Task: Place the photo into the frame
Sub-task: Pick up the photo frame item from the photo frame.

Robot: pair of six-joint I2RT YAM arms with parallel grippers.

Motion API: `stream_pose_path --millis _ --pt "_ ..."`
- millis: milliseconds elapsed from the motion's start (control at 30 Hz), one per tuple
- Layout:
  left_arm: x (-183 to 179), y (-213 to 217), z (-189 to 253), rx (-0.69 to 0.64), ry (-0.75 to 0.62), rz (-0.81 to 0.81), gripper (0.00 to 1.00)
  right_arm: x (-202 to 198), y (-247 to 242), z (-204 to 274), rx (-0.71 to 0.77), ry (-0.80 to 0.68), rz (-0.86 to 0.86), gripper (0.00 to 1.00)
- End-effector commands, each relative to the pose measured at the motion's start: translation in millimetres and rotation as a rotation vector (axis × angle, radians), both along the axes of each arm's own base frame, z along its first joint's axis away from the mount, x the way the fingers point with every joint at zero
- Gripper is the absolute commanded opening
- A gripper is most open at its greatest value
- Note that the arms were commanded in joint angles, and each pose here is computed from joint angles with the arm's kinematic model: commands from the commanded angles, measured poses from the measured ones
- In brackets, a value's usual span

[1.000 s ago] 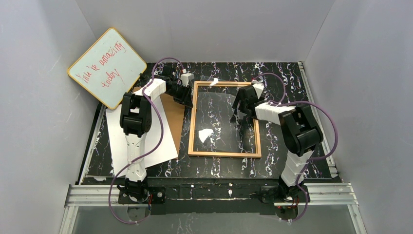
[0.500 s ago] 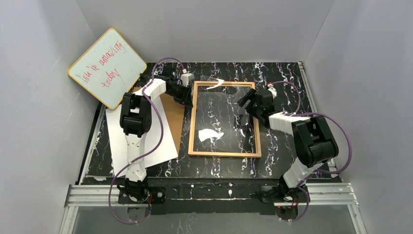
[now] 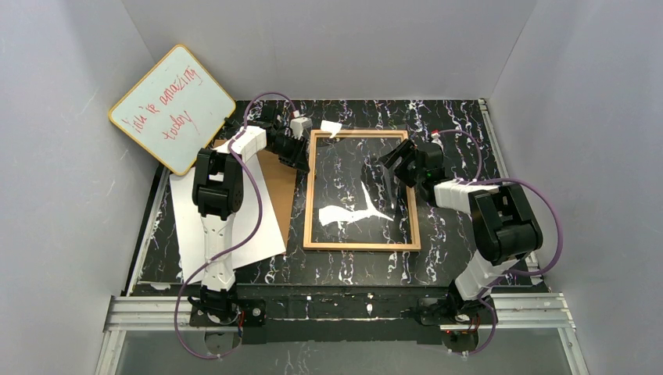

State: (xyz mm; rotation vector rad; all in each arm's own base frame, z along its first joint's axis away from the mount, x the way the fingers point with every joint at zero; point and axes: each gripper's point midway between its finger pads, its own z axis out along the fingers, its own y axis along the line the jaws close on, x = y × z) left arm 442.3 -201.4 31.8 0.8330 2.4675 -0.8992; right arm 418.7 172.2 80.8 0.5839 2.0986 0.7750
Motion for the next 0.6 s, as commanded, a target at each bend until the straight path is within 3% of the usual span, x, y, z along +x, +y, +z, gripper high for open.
stream_pose_path --millis 0,233,433,500,567 --pt "-44 33 -61 0.229 0.163 -0.022 0.24 3 15 5 0.069 -0.031 0.086 0.83" --pt "-44 34 -60 0.23 0.161 -0.021 0.24 2 2 -8 -0.014 -0.014 0.104 0.76" --pt "-42 33 -58 0.229 0.158 -0.018 0.23 -3 15 4 0.066 -0.053 0.178 0.68" --pt "-42 34 -57 0.231 0.155 -0.017 0.23 -5 23 13 0.122 -0.083 0.222 0.58" --pt "-40 34 -54 0.23 0.155 -0.011 0.23 -6 28 20 0.149 -0.093 0.259 0.41"
